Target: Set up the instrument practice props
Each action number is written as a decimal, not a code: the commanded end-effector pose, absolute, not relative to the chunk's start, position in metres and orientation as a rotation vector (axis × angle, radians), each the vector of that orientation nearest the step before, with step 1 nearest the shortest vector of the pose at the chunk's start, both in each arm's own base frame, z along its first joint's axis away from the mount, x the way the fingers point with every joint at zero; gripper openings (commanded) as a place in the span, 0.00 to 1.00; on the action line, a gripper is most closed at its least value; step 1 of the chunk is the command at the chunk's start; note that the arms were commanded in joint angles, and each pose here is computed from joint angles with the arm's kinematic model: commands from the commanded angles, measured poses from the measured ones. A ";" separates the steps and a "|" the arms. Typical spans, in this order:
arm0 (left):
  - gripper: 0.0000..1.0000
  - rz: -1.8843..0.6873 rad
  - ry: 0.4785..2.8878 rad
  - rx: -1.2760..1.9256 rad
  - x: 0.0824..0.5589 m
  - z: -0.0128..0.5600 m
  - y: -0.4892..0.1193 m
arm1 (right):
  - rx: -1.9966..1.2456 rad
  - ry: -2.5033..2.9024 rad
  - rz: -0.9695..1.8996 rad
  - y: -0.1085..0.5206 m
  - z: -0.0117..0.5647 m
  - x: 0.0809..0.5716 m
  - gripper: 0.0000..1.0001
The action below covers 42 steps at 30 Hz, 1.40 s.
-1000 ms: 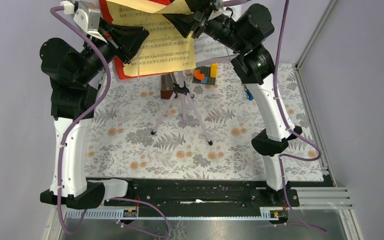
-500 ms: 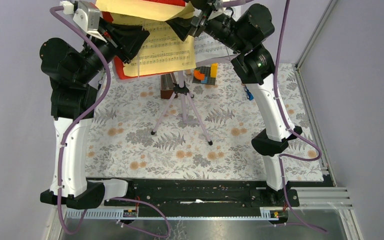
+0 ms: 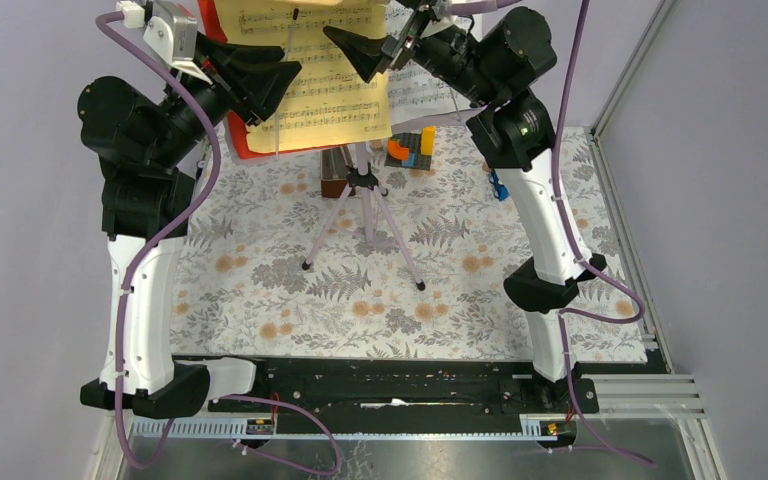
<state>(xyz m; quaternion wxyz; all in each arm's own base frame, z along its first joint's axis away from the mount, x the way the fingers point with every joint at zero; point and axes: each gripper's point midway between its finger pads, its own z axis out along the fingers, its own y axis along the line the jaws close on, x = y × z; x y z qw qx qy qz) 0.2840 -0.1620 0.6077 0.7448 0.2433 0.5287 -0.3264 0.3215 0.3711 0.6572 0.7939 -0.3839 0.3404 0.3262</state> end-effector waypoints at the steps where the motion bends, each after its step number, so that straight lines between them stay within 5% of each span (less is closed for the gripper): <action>1: 0.44 -0.685 1.038 0.545 0.258 0.641 -0.157 | -0.767 0.636 0.657 0.343 0.697 0.292 0.91; 31: 0.76 -0.643 0.995 0.536 0.232 0.656 -0.148 | -0.808 0.736 0.551 0.310 0.693 0.275 0.99; 42: 0.96 -0.546 1.024 0.497 0.206 0.644 -0.129 | -0.817 0.971 0.485 0.277 0.655 0.270 0.99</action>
